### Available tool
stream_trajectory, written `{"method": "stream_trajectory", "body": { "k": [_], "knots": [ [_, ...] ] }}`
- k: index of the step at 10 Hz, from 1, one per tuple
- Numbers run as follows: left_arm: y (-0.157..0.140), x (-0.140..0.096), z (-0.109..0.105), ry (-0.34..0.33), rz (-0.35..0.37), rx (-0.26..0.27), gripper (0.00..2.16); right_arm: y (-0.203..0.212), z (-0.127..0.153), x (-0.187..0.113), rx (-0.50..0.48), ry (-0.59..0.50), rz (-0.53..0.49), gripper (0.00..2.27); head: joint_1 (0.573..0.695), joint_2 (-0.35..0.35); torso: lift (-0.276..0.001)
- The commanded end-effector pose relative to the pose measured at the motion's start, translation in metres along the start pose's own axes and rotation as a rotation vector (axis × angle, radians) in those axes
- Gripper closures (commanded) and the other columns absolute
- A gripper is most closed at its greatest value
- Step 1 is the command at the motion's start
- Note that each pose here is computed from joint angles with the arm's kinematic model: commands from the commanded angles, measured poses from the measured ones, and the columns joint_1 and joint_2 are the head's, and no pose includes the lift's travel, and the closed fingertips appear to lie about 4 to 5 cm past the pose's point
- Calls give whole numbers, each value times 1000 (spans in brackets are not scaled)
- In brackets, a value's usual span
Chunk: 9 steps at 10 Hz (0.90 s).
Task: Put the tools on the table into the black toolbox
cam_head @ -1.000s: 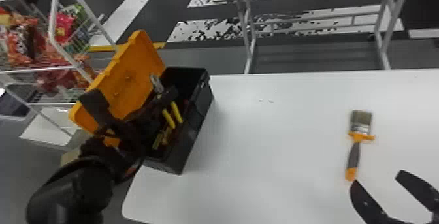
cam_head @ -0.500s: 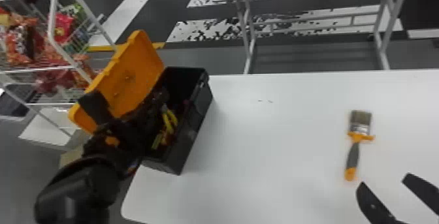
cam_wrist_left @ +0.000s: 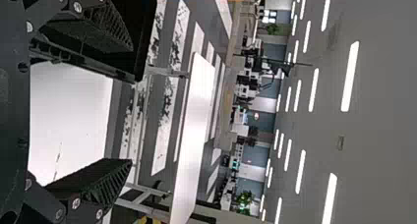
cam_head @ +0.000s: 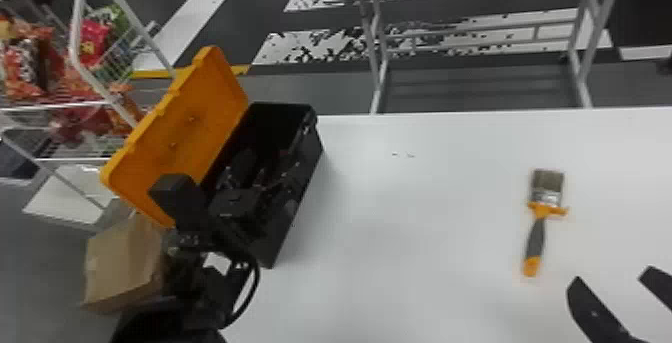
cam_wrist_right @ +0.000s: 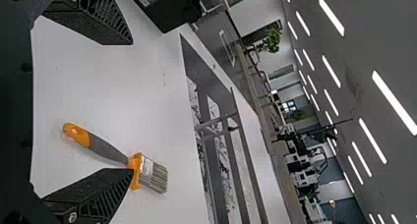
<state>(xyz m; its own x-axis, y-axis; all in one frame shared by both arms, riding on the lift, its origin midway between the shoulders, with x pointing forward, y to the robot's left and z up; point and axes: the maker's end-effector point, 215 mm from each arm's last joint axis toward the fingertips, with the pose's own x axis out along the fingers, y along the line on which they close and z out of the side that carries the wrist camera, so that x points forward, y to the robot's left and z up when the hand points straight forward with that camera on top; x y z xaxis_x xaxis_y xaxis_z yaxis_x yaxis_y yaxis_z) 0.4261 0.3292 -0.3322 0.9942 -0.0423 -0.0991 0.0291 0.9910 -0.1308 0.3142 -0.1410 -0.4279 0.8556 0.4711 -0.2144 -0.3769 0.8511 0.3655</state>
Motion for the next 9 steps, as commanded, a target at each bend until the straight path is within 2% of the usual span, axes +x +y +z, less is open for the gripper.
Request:
{"method": "stream_trajectory", "body": {
  "k": [1, 2, 4, 5, 6, 7, 9],
  "knots": [
    [-25, -12, -1, -40, -29, -4, 29, -1, -1, 0, 1, 3, -2, 90, 695, 288, -75],
    [-42, -20, 0, -68, -50, -6, 29, -1, -2, 0, 2, 6, -2, 90, 695, 275, -75],
    [-67, -32, -3, -111, -47, -7, 29, -12, -1, 1, 5, 28, -17, 90, 695, 234, -75],
    [-78, -34, -14, -107, -52, 6, 29, -25, 1, 0, 2, 40, -37, 90, 695, 210, -75],
    [-87, -40, -18, -134, -47, 14, 29, -43, 5, -3, -8, 44, -64, 90, 695, 173, -75],
    [-96, -47, -22, -166, -34, 44, 29, -62, 7, -7, -10, 66, -83, 90, 695, 151, -75],
    [-113, -56, -37, -178, -44, 51, 29, -100, 14, -21, -8, 101, -128, 93, 695, 60, -75]
  ]
}}
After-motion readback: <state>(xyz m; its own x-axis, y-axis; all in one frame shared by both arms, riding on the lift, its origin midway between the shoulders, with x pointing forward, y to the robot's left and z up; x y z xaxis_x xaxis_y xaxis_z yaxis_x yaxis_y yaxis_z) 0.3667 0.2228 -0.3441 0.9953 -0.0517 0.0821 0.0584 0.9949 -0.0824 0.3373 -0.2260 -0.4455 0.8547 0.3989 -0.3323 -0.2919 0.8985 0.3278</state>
